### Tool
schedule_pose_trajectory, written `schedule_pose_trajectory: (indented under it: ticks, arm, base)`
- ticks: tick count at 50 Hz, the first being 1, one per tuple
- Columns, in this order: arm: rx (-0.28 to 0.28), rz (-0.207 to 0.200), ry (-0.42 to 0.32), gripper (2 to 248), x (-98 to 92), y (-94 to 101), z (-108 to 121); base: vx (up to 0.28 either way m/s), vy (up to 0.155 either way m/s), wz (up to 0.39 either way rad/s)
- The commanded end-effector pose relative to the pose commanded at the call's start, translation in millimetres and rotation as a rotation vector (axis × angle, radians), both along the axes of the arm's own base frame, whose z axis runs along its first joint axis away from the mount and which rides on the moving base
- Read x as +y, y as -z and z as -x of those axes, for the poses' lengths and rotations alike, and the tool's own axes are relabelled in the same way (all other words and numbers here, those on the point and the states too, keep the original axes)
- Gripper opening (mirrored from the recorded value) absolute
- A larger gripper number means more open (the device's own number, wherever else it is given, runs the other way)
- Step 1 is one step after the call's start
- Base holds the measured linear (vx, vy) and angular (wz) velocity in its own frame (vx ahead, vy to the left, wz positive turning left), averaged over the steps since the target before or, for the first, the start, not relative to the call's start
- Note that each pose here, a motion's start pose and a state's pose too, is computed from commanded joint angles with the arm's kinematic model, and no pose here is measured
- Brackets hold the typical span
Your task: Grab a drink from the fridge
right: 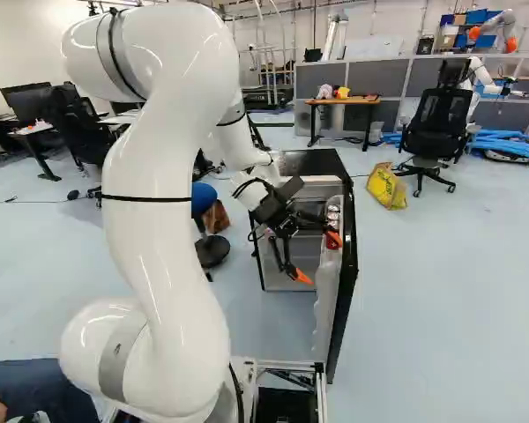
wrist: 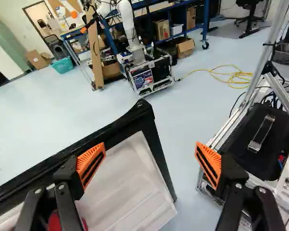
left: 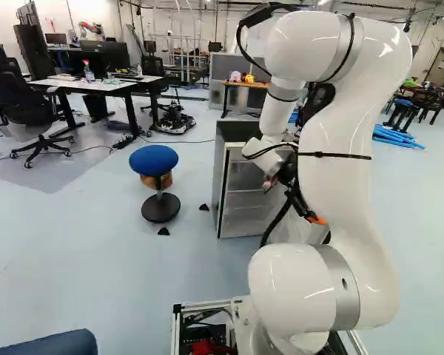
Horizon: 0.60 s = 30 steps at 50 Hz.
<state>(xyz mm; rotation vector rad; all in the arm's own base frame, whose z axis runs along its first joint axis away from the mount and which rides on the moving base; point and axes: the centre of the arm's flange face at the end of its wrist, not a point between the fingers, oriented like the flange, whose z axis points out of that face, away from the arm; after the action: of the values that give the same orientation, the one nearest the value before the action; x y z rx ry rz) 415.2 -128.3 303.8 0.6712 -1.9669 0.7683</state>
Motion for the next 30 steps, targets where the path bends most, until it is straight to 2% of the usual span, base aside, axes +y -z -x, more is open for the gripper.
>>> schedule_pose_trajectory:
  ticks: [30]
  arm:
    - [-0.062, 0.032, 0.033, 247, -49.1, -9.3, -29.7]
  base:
    - [0.0, 0.0, 0.0]
